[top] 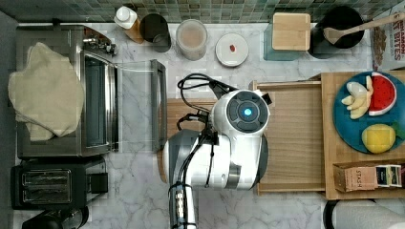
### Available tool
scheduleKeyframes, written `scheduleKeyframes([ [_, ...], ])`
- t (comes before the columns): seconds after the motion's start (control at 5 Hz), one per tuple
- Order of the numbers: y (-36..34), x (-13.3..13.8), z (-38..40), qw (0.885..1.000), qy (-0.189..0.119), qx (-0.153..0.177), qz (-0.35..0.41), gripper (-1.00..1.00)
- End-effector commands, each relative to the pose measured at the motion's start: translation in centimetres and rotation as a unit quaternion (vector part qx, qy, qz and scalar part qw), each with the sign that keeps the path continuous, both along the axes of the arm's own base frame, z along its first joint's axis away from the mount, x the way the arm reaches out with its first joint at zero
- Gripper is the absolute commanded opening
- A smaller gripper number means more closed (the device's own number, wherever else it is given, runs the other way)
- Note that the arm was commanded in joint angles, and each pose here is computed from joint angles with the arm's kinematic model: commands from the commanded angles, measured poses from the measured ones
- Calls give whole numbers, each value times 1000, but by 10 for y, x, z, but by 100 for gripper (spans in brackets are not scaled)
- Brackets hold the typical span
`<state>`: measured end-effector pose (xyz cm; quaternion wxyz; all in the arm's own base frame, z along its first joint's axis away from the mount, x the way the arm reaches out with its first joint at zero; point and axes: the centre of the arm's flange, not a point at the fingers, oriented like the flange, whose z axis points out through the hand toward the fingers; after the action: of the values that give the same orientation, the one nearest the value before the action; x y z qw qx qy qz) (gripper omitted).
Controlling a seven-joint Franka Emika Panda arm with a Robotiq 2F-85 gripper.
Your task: Close the drawer.
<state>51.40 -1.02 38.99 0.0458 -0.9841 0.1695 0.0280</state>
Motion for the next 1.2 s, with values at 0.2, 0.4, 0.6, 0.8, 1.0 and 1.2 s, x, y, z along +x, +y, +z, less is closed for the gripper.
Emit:
scheduleKeyframes([
  [0.2, 37, -30, -69, 993, -26, 13, 118, -100],
  [0.4, 41, -31, -88, 991, -9, -8, 130, -100],
  [0.6, 40, -28, -98, 990, -18, -36, 136, -100],
  [0.8, 28, -20, -102, 988, -22, -66, 138, -100],
  [1.0, 16, -21, -103, 982, -55, -93, 153, -100],
  [1.2, -2, -16, -102, 984, -44, -91, 150, -100],
])
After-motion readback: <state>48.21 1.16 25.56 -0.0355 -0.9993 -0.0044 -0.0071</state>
